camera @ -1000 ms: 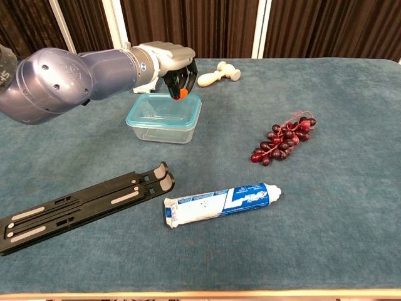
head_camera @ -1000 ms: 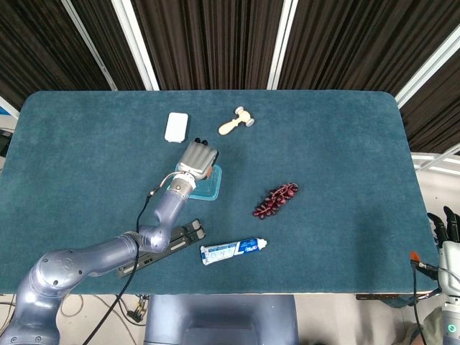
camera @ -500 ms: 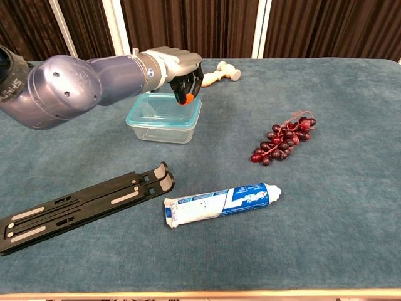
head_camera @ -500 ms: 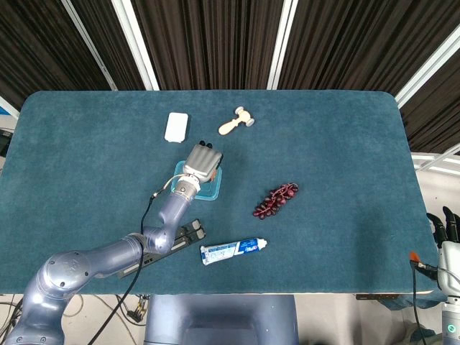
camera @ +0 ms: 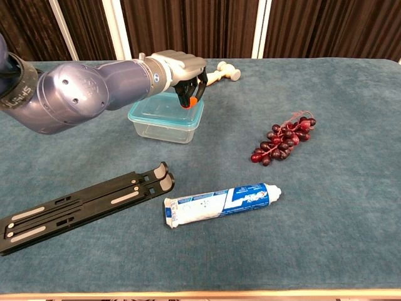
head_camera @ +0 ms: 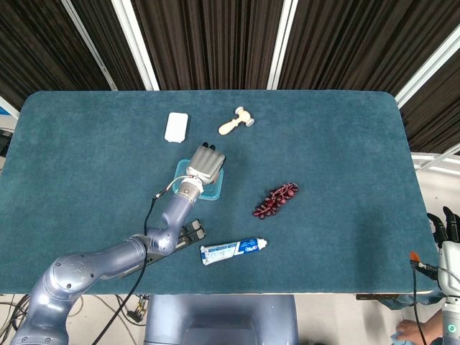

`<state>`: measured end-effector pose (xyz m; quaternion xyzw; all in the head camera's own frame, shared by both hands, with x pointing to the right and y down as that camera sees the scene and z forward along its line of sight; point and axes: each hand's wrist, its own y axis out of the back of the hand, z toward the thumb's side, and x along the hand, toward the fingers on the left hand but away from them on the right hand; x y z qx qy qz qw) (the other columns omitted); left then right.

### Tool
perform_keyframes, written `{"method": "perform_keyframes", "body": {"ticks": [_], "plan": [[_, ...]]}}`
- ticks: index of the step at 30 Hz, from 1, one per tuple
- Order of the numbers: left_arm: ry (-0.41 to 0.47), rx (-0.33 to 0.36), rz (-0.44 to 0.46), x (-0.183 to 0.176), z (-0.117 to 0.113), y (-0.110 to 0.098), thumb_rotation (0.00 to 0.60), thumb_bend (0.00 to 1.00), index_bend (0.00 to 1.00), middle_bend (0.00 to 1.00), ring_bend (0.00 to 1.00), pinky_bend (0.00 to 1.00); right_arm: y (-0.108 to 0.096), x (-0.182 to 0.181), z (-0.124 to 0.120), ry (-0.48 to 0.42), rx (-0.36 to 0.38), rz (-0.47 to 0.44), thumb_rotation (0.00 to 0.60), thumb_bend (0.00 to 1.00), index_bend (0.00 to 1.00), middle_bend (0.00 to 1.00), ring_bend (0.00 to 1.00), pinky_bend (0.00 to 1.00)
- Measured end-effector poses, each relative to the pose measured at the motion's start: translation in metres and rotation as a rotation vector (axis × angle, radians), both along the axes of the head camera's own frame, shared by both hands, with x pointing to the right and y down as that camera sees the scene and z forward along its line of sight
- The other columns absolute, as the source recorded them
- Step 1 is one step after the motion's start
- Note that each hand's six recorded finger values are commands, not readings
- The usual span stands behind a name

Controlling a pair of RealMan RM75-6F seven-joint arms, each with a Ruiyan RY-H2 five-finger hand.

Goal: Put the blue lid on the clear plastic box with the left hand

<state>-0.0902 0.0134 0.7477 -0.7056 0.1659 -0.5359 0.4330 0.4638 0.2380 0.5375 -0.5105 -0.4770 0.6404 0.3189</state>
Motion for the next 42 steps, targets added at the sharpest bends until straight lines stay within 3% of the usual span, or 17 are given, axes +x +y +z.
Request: {"method": "perform_keyframes", "body": {"ticks": [27, 42], "plan": [[-0.052, 0.004, 0.029, -0.003, 0.012, 0.008, 0.600, 0.56, 0.71, 0.57, 0.24, 0.22, 0.000, 0.000, 0.000, 0.000, 0.000, -0.003, 0.600, 0.29, 0.17, 0.04, 0.03, 0.00], [0.032, 0.043, 0.021, 0.003, -0.021, 0.002, 0.600, 0.56, 0.71, 0.57, 0.24, 0.22, 0.000, -0.001, 0.000, 0.003, 0.001, -0.010, 0.600, 0.29, 0.17, 0.04, 0.03, 0.00]]}}
